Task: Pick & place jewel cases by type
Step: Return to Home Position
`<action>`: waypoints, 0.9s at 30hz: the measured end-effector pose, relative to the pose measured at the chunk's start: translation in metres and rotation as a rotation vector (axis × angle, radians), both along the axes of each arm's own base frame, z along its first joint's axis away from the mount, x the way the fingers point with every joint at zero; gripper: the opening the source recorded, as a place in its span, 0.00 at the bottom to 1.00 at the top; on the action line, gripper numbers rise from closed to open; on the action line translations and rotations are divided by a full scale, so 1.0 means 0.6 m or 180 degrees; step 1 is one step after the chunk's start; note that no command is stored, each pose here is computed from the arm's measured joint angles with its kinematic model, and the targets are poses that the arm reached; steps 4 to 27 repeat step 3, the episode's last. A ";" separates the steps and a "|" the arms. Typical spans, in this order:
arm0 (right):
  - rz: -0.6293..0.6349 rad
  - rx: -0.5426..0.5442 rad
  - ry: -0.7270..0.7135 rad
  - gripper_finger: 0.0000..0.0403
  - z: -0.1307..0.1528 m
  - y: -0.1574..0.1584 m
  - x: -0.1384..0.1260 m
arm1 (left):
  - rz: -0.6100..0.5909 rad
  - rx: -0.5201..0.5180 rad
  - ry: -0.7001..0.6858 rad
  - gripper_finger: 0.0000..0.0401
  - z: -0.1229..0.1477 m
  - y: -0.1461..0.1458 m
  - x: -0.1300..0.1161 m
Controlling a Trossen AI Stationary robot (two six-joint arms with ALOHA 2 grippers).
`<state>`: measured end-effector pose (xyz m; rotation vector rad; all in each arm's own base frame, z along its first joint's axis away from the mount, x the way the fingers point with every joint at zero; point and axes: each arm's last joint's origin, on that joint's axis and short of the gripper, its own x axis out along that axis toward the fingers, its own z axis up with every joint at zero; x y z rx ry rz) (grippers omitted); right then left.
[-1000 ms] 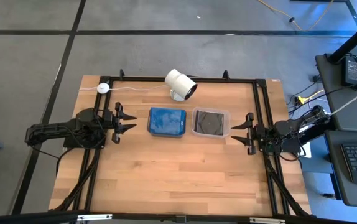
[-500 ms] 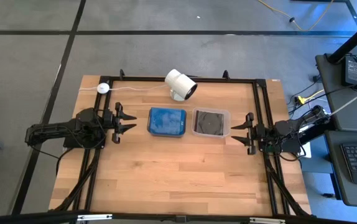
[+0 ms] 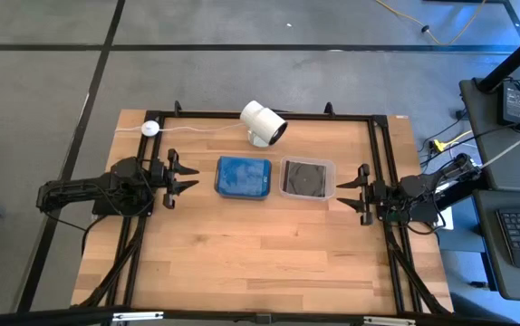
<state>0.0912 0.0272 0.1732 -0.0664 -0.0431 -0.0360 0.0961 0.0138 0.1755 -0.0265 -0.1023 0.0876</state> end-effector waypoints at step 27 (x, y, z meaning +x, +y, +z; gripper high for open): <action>0.0000 0.0000 0.0000 0.46 0.000 0.000 0.000 | 0.0000 0.0000 0.0000 0.34 0.000 0.000 0.000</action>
